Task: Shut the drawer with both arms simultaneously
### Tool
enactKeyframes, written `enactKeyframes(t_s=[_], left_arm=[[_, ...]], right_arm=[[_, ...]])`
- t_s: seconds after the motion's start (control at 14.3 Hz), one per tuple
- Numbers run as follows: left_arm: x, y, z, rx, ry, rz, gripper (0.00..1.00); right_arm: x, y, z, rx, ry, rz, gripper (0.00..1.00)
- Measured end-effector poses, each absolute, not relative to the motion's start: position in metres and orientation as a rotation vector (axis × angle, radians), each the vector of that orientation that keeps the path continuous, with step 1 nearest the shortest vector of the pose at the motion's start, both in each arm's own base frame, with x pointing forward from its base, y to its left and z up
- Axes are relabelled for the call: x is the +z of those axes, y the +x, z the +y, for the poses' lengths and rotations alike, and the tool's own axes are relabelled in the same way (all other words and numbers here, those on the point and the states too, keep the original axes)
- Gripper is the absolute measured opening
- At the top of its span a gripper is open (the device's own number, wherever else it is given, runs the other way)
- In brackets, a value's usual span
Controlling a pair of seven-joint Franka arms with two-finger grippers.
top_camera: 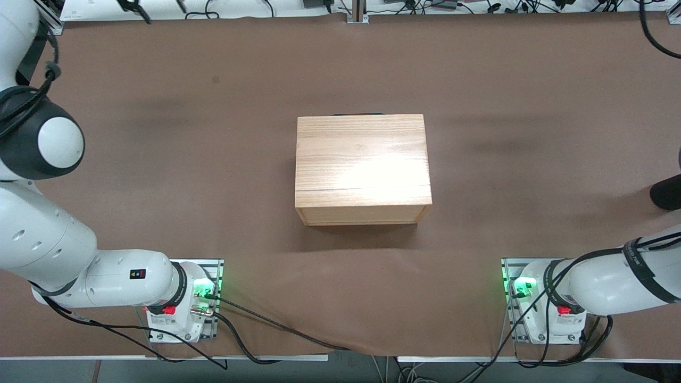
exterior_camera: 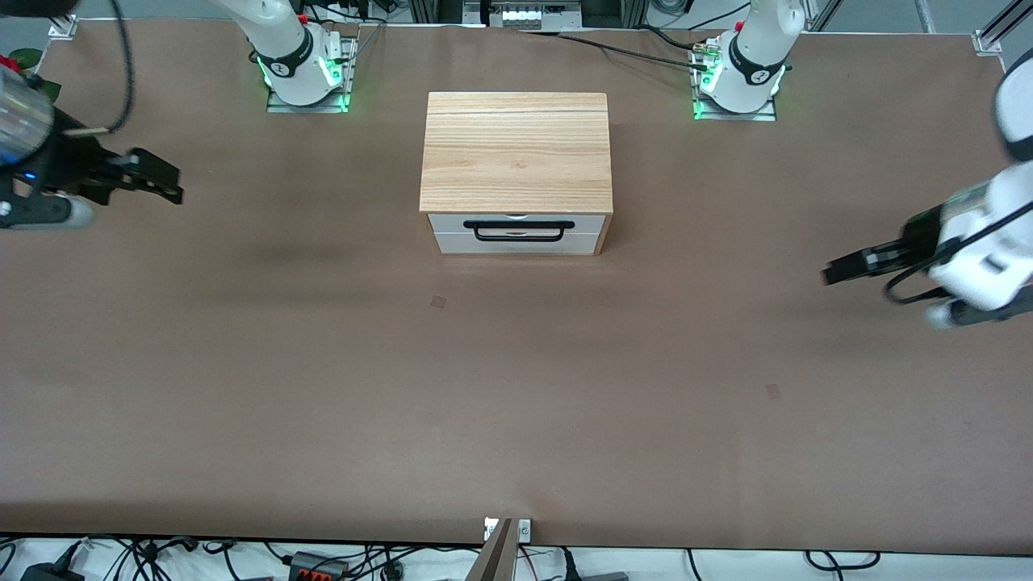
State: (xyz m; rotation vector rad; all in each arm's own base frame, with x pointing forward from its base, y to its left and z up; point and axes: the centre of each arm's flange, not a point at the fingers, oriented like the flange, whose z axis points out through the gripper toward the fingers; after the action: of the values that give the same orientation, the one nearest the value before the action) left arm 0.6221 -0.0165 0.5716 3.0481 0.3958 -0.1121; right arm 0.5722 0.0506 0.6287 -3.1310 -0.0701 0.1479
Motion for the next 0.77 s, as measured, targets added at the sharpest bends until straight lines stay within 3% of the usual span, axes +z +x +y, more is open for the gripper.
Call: enactKeyframes(t_s=[0.35,0.77], left_arm=[[0.605,0.584,-0.013,-0.188,3.102,0.335,1.00],[0.601,0.575,-0.037,-0.216,3.111,0.266,1.00]], right_arm=[[0.604,0.549,0.036,-0.031,-3.114,-0.057,1.00],[0.595,0.532,0.012,0.009,-3.117,0.010,1.00]])
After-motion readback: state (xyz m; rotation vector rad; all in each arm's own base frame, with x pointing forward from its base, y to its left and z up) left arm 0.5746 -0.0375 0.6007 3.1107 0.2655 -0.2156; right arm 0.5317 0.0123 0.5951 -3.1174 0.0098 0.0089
